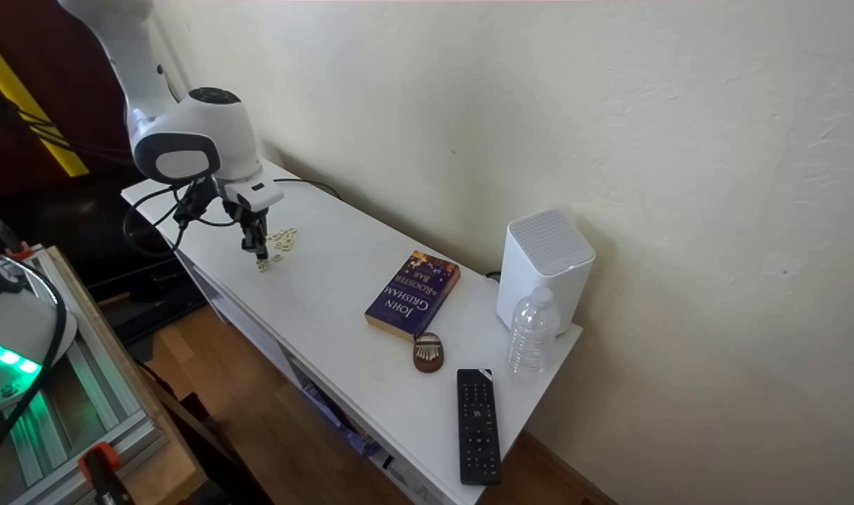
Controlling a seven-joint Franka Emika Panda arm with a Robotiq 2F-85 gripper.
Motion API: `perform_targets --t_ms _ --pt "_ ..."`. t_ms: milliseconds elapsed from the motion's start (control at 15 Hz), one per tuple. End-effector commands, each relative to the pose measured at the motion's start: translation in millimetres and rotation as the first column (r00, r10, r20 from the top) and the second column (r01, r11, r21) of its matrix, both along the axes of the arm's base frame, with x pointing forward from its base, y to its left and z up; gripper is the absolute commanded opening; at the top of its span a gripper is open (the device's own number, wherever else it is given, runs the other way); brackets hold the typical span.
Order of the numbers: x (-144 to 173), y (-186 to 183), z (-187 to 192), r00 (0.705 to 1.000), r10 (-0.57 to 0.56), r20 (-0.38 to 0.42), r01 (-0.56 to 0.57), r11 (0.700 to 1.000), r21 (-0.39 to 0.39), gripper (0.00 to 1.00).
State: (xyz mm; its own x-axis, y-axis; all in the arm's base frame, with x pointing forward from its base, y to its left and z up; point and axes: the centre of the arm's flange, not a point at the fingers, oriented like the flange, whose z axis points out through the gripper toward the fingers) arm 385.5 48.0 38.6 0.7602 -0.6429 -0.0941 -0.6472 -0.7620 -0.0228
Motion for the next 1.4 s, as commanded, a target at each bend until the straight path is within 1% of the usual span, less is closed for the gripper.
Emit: perform_targets --t_ms 0,200,600,933,1133,1333 --pt "-6.7 2.5 17.8 0.997 0.025 0.067 -0.024 1.0 -0.018 0.0" --pt "1.3 4.3 26.2 0.991 0.033 0.129 -0.03 0.999 -0.021 0.0" --pt "21.0 11.9 28.2 0.979 0.064 0.192 -0.065 0.998 -0.004 0.0" --pt "34.2 12.7 23.6 0.978 0.094 0.184 -0.098 0.995 0.015 0.0" --pt "30.4 4.7 18.7 0.986 0.089 0.141 -0.093 0.995 0.022 0.0" --pt "30.3 3.9 11.1 0.988 0.109 0.11 -0.113 0.993 0.035 0.0"
